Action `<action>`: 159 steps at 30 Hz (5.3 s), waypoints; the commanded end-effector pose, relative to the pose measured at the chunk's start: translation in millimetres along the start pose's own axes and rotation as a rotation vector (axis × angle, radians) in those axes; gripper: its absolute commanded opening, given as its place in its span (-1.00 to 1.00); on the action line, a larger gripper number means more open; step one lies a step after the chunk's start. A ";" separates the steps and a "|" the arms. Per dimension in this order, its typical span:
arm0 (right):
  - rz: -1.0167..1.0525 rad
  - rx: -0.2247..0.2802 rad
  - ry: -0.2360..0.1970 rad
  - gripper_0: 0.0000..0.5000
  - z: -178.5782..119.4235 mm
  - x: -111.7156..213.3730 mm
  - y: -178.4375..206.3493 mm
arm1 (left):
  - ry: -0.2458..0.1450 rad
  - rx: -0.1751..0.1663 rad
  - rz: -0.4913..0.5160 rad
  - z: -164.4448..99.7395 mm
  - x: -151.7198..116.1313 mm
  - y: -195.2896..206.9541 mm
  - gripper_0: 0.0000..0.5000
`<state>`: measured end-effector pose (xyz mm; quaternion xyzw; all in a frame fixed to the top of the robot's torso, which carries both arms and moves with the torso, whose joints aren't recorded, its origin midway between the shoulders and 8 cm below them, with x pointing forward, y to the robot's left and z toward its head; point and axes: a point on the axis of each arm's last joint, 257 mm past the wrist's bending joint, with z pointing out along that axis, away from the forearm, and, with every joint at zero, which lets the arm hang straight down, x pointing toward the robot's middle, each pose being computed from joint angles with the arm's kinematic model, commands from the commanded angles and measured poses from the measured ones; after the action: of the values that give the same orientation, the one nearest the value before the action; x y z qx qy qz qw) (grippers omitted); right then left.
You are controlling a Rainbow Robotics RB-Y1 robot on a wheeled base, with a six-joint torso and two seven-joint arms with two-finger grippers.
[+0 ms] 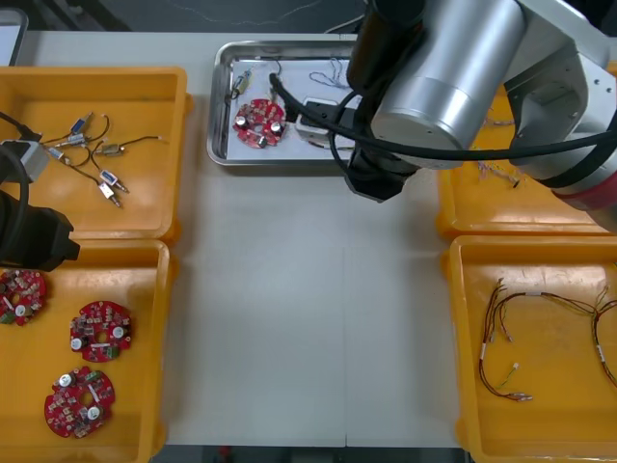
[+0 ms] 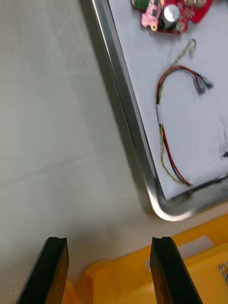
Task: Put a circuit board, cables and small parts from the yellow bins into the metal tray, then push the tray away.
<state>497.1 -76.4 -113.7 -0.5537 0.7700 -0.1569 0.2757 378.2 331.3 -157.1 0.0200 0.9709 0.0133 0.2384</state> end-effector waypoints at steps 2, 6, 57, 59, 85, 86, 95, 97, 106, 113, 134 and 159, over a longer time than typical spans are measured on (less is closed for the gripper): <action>0.186 0.044 0.007 1.00 -25.1 45.3 -27.1 | -0.013 -0.045 0.067 -10.9 0.5 15.2 1.00; 0.329 0.059 0.022 1.00 -34.5 84.1 -34.0 | -0.013 -0.045 0.067 -10.9 0.5 15.2 1.00; 1.307 -0.052 0.307 1.00 -36.5 323.8 -20.7 | -0.013 -0.045 0.067 -10.9 0.5 15.2 1.00; 1.328 -0.068 0.288 1.00 -35.2 323.0 -18.6 | -0.013 -0.045 0.067 -10.9 0.5 15.2 1.00; 1.295 -0.059 0.225 1.00 -42.1 317.7 27.3 | -0.013 -0.045 0.067 -10.9 0.5 15.2 1.00; 1.295 -0.053 0.227 1.00 -42.0 318.5 28.0 | -0.013 -0.045 0.067 -10.9 0.5 15.2 1.00; 1.297 -0.028 0.237 1.00 -40.3 324.8 34.7 | -0.013 -0.045 0.067 -10.9 0.5 15.2 1.00; 1.298 -0.021 0.231 1.00 -40.2 326.0 35.4 | -0.013 -0.045 0.067 -10.9 0.5 15.2 1.00; 1.294 -0.009 0.212 1.00 -38.6 326.2 36.0 | -0.013 -0.045 0.067 -10.9 0.5 15.2 1.00; 1.288 -0.012 0.209 1.00 -38.5 325.4 36.1 | -0.013 -0.045 0.067 -10.9 0.5 15.2 1.00; 1.279 -0.012 0.200 1.00 -37.8 324.1 34.5 | -0.013 -0.045 0.067 -10.9 0.5 15.2 1.00; 1.279 -0.012 0.200 1.00 -37.8 324.1 34.5 | -0.013 -0.045 0.067 -10.9 0.5 15.2 1.00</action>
<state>371.0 -368.5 -192.6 0.0323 0.9750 -0.0058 0.2196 377.7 331.6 -157.7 0.0198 0.9710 0.0135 0.2377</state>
